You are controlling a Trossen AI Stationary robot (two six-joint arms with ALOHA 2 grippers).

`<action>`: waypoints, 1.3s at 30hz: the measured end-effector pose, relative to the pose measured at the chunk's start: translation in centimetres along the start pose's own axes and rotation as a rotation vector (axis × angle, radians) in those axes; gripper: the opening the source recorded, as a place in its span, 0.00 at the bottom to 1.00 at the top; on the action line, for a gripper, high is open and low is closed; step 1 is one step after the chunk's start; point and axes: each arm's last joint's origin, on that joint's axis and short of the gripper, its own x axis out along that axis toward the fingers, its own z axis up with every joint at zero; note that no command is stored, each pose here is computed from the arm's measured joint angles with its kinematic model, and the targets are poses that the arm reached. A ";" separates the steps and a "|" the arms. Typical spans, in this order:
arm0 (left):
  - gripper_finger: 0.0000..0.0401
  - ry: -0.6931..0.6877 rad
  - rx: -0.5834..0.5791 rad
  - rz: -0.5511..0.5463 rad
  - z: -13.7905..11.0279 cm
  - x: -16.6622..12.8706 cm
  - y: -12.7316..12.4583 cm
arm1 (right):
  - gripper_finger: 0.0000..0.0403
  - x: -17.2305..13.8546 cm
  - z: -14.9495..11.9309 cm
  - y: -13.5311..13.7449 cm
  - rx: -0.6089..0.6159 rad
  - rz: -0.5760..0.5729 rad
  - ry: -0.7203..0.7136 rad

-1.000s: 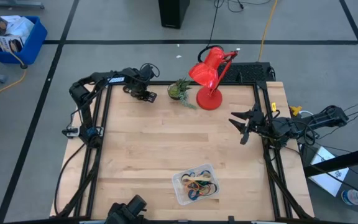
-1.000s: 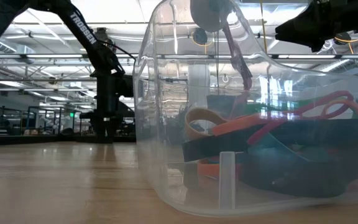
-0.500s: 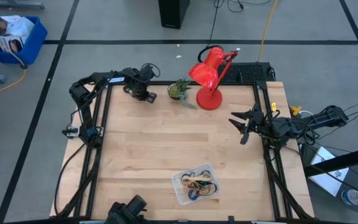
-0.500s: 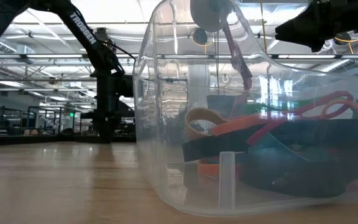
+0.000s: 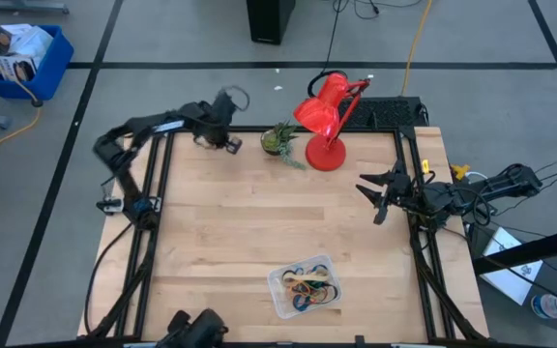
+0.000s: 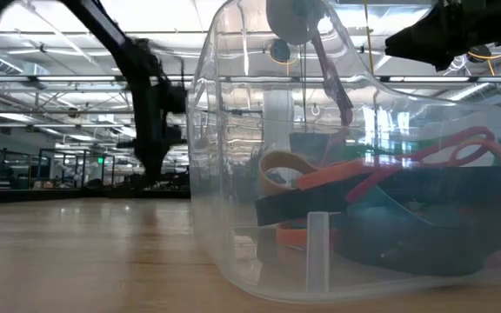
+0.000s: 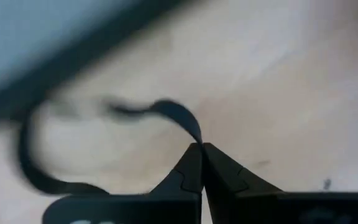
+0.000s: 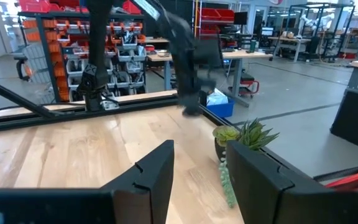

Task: Pick and place rubber bands into bin
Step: Put the black rubber band into the transparent container

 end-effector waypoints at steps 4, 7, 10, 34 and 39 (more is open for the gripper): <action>0.01 -0.175 0.005 -0.053 -0.4 -5.9 -0.4 | 0.36 0.0 0.0 0.0 -0.015 0.001 0.000; 0.01 -0.342 0.004 -0.142 -1.6 -11.2 -0.8 | 0.36 0.0 0.0 0.0 -0.016 0.002 0.000; 0.01 -0.504 -0.001 -0.212 -3.7 -16.1 -0.8 | 0.36 0.0 0.0 0.0 -0.016 0.003 0.000; 0.01 -1.084 0.341 -1.027 -15.1 -31.8 -1.5 | 0.36 0.0 0.0 0.0 -0.068 0.003 0.000; 0.01 -1.061 0.514 -1.282 -13.8 -32.1 -6.2 | 0.36 0.0 0.0 0.0 -0.071 0.004 0.000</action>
